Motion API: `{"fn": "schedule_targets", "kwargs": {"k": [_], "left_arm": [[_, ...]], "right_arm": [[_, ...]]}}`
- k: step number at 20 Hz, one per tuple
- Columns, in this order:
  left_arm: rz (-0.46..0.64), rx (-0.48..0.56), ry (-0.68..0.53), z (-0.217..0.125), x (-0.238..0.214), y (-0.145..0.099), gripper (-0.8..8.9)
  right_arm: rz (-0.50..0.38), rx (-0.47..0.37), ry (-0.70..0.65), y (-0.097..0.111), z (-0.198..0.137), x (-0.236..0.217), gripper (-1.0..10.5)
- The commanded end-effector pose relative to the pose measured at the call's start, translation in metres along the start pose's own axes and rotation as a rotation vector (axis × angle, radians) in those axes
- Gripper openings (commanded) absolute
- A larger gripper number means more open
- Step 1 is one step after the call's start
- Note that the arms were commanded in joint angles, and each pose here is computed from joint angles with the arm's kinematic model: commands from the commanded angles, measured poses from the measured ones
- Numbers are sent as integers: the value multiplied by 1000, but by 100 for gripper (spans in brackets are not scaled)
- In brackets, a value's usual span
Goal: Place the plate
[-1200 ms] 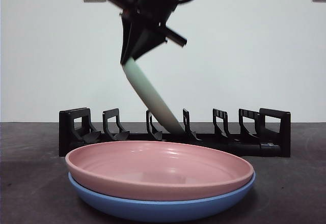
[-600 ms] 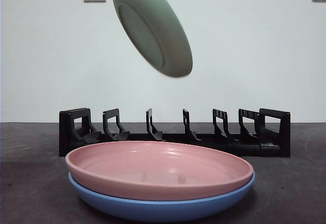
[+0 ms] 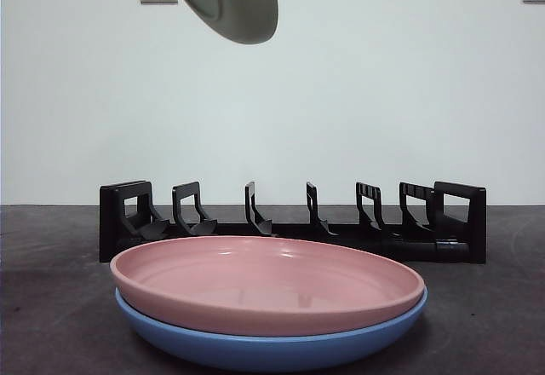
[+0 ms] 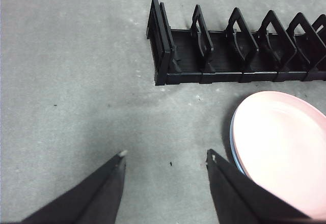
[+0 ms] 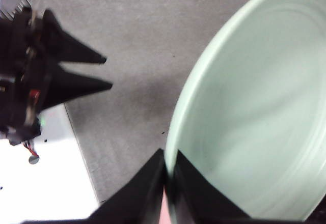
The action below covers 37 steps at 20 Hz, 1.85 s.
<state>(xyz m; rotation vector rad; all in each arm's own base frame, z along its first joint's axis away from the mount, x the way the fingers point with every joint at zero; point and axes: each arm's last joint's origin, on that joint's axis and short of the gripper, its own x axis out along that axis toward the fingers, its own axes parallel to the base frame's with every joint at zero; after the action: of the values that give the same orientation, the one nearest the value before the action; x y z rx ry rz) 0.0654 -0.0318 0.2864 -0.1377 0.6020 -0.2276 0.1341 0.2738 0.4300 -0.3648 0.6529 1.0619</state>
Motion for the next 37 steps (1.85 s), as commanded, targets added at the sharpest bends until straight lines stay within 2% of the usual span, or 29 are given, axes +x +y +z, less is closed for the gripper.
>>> {"fn": "schedule_targets", "kwargs": {"k": [1, 6, 10, 13, 17, 19, 28, 33, 37], "left_arm": [[-4, 2, -15, 3, -2, -1, 250], [-4, -7, -15, 3, -2, -1, 250], [-4, -42, -15, 3, -2, -1, 250], [-4, -51, -15, 3, -2, -1, 250], [-4, -55, -14, 3, -2, -1, 250], [-4, -55, -14, 3, -2, -1, 250], [-3, -54, -13, 3, -2, -1, 250], [-3, -53, -13, 3, -2, -1, 250], [-3, -53, -13, 3, -2, -1, 250]], "right_arm": [[-3, -52, -96, 18, -25, -10, 14], [-45, -24, -191, 36, -97, -16, 14], [-138, -84, -126, 50, -153, -3, 14], [-130, -122, -18, 57, -177, 9, 14], [-148, -183, 133, 60, -189, 24, 14], [-130, -224, 183, 62, -192, 32, 14], [-94, -500, 405, 71, -204, 69, 14], [-74, -667, 445, 74, -200, 77, 15], [-63, -747, 481, 73, -199, 87, 14]]}}
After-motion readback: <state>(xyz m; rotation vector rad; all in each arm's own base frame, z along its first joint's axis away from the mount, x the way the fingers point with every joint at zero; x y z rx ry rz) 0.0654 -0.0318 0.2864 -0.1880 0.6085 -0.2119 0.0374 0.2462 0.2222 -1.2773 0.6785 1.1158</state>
